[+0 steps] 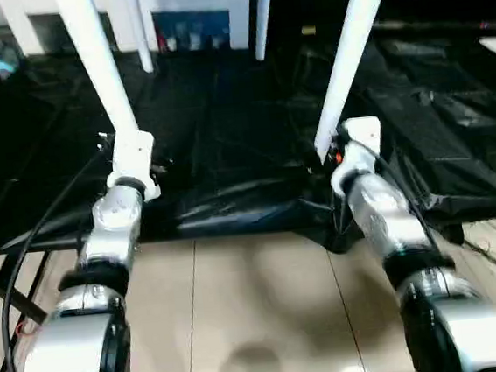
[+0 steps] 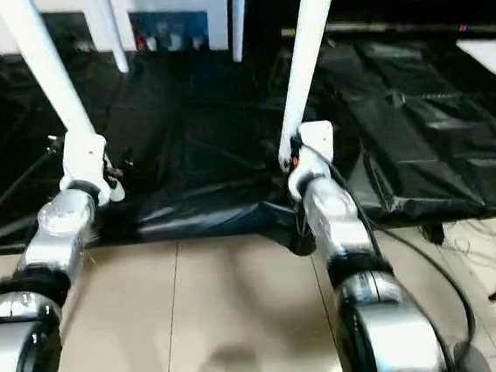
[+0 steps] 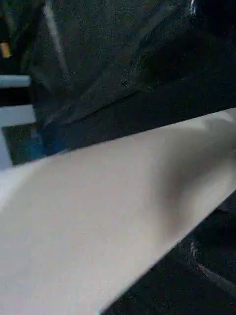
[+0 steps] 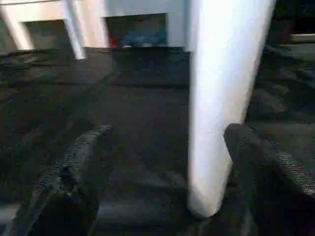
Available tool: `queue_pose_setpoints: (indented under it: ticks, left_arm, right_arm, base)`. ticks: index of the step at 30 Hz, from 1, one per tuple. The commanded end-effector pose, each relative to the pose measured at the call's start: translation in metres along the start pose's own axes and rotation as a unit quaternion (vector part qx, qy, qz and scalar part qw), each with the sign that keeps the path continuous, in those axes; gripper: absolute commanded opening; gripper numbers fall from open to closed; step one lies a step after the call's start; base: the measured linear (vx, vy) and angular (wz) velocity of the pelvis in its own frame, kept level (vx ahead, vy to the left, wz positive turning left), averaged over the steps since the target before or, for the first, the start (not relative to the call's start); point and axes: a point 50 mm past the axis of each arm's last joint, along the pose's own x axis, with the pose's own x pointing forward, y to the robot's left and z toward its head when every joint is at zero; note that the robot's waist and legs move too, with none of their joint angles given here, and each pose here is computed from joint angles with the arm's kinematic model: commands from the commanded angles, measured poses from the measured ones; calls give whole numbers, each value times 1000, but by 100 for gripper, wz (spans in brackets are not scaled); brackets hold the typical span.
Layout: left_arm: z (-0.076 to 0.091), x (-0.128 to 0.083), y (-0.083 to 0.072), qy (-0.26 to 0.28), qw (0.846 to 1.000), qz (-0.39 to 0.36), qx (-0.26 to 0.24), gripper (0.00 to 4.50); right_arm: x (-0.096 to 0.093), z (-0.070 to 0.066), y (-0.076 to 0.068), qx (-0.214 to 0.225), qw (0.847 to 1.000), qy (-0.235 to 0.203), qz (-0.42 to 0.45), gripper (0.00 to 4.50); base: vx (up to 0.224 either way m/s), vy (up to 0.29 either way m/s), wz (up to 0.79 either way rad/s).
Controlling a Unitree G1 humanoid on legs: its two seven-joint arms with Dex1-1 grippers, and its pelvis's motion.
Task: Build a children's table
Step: Flip table
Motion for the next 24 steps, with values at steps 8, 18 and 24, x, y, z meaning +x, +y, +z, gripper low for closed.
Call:
queue_pose_setpoints:
  ticks: [8, 18, 24]
  left_arm:
    - [10, -15, 16, -99, 993, 67, -2, 416]
    - [7, -67, 5, -148, 985, 31, -79, 416]
    - [7, -98, -6, -93, 988, 51, -116, 416]
  right_arm:
    - [-32, 8, 16, -14, 996, -50, 74, 416]
    - [-70, -7, 11, -65, 998, 8, 15, 416]
    - [-94, 1, 4, -87, 996, -2, -11, 416]
  base:
    - [0, 0, 0]
    - [0, 0, 0]
    - [0, 0, 0]
